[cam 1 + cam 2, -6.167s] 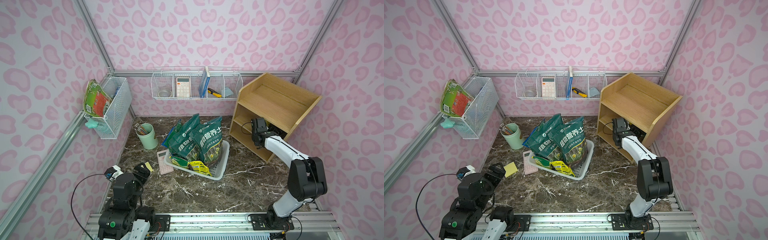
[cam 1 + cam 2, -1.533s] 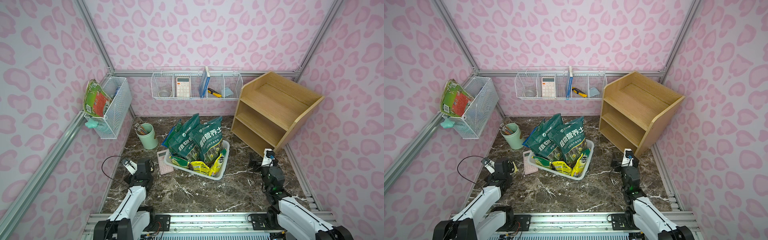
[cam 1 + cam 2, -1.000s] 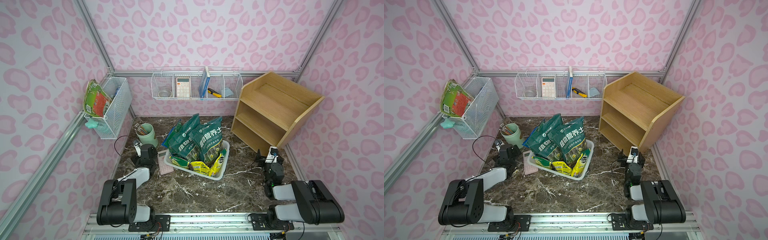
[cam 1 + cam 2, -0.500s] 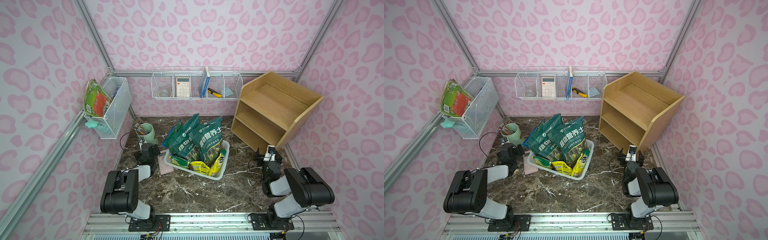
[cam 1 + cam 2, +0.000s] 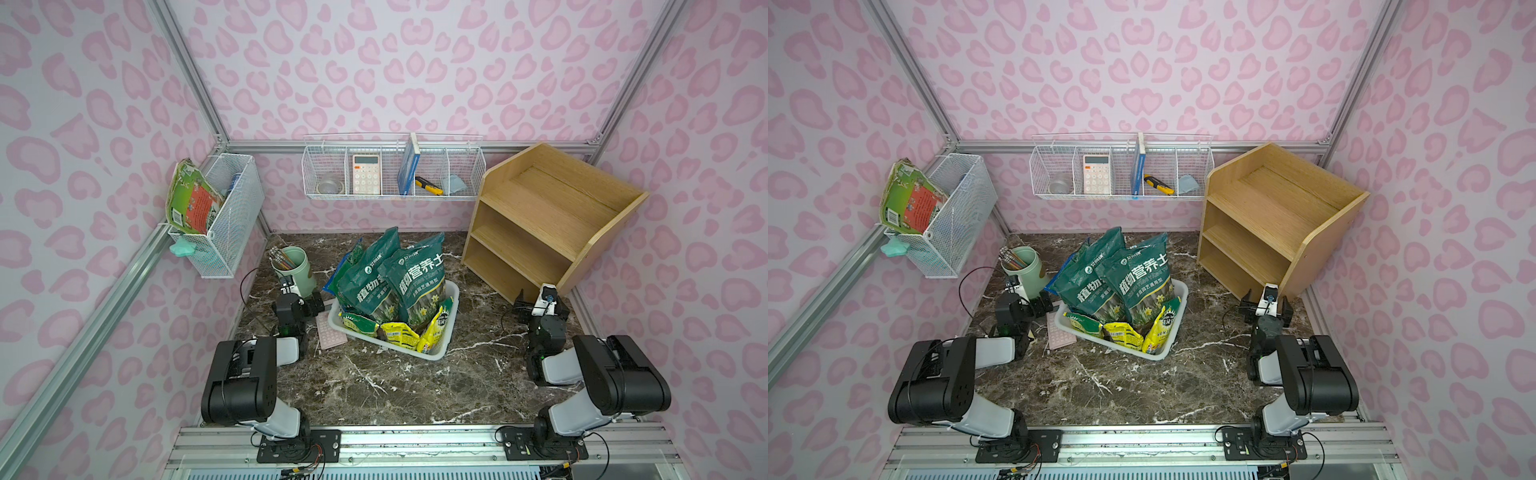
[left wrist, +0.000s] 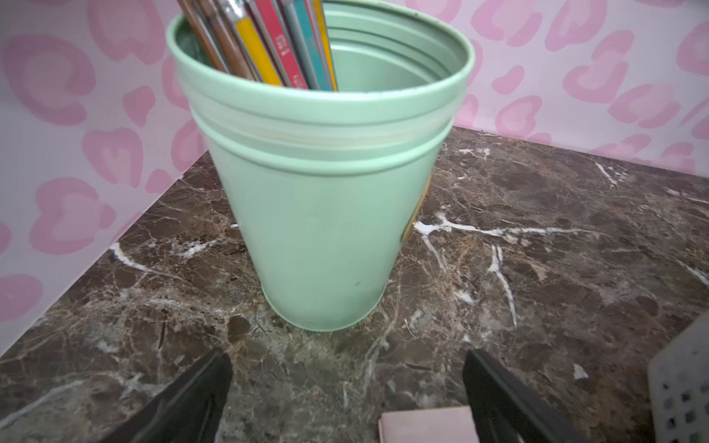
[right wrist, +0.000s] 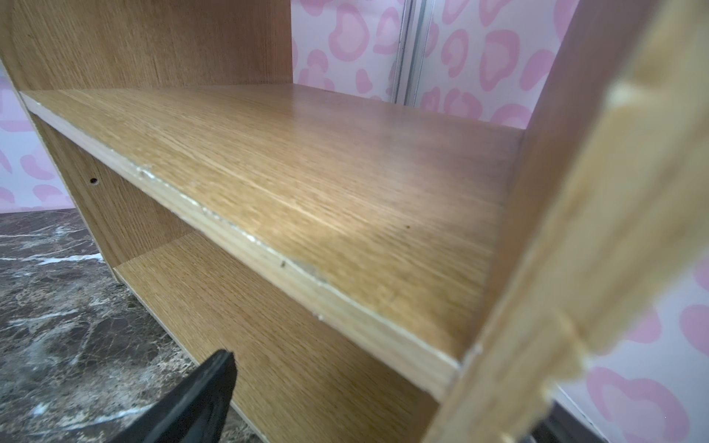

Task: Take down the fertilizer bag from the shelf
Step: Reset both arms

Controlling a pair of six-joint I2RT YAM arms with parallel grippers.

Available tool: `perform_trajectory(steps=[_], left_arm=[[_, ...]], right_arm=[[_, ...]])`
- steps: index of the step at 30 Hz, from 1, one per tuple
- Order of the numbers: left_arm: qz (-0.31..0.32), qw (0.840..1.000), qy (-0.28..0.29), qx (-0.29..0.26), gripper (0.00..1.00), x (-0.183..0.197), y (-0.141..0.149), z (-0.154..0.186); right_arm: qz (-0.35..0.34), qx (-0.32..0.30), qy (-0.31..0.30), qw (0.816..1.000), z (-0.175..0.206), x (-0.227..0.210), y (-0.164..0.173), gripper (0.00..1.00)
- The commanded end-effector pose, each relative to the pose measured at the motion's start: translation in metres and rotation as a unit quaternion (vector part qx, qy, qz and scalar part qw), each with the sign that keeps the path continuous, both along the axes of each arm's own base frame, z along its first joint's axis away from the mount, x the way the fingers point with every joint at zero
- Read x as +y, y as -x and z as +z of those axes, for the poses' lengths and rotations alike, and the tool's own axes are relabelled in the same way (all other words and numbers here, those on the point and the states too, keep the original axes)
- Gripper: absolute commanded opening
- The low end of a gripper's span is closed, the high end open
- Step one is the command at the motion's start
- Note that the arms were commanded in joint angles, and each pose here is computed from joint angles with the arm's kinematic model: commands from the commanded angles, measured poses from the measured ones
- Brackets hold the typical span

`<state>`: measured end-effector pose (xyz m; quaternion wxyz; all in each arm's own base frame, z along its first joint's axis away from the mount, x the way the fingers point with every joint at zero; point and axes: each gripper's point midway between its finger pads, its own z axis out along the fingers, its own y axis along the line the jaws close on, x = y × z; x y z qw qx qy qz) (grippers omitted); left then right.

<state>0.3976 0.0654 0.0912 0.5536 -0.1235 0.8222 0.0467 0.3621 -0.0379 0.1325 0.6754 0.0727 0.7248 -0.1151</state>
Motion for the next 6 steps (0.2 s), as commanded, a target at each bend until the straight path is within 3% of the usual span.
perform_trajectory(steps=[1,6], left_arm=[[0.004,1.0,0.012,0.02,0.99,-0.0003,0.0029,-0.0059],[0.004,1.0,0.011,0.017,1.0,-0.0005,0.0025,-0.0056]], right_arm=[[0.046,-0.004,-0.008,0.999,0.0018,0.0162,-0.0061,1.0],[0.052,-0.003,-0.012,0.999,0.0014,0.0161,-0.0061,1.0]])
